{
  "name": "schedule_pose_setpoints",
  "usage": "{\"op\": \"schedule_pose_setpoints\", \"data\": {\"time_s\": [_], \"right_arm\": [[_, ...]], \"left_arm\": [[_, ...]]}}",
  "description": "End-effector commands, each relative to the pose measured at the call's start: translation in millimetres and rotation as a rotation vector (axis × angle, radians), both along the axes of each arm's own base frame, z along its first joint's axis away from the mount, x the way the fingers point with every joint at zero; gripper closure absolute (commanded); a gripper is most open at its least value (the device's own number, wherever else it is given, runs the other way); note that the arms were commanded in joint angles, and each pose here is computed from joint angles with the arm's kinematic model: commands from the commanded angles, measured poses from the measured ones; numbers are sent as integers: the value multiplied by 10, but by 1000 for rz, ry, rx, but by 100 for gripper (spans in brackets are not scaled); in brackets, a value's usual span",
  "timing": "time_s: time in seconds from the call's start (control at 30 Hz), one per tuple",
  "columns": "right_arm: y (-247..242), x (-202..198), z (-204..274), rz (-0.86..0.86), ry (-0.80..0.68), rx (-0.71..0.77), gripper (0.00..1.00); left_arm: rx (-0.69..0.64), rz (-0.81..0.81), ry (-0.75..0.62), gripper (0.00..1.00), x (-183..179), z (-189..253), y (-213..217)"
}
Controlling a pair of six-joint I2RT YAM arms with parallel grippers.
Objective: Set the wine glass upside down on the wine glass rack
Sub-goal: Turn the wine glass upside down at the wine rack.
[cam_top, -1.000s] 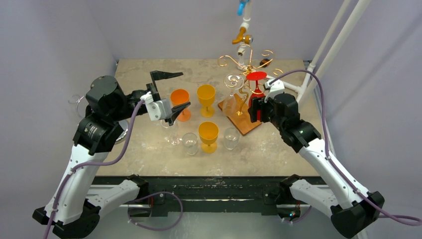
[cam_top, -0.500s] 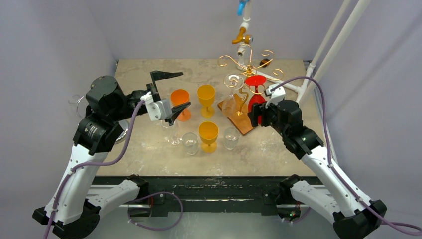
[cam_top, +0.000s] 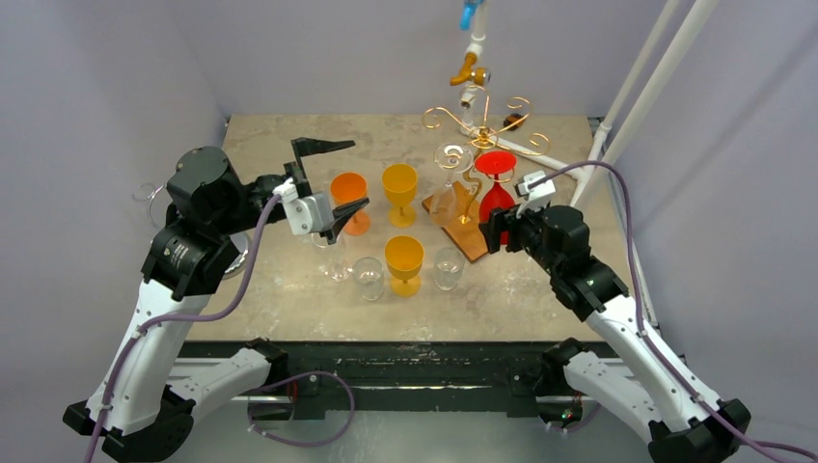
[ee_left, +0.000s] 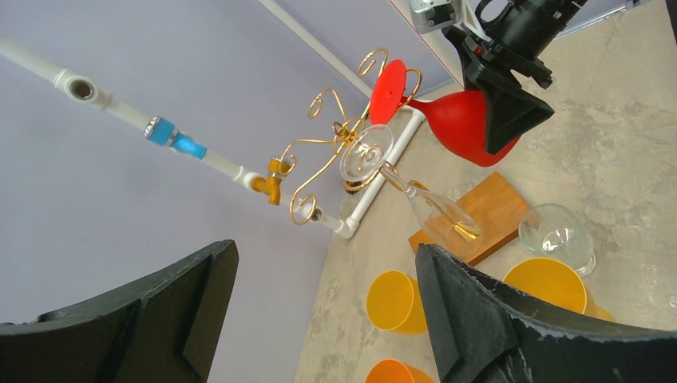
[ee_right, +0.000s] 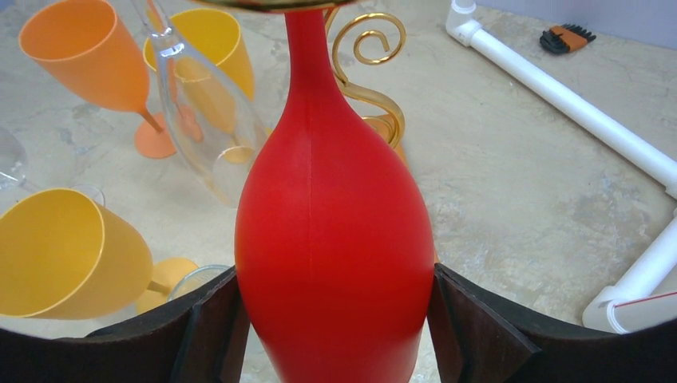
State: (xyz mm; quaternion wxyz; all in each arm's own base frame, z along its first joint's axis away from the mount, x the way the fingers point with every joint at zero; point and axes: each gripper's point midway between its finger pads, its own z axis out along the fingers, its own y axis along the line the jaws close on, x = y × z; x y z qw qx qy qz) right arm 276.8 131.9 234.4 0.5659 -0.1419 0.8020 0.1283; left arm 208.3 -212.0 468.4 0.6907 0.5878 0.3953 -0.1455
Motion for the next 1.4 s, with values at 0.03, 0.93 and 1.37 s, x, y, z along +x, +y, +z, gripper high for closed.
{"op": "schedule_pose_setpoints", "data": {"time_s": [0.03,0.93,1.37], "right_arm": [[21,-23,187,12,-87,58,52],[-112,-117,147,-110,-153,274,53],[40,13,256,-35,-216,246,54]], "left_arm": [[1,-13,-35,12,-49,49,3],[12,-9,-28,12,-28,-10,0],[10,-14,-24,12,-18,-9,-13]]}}
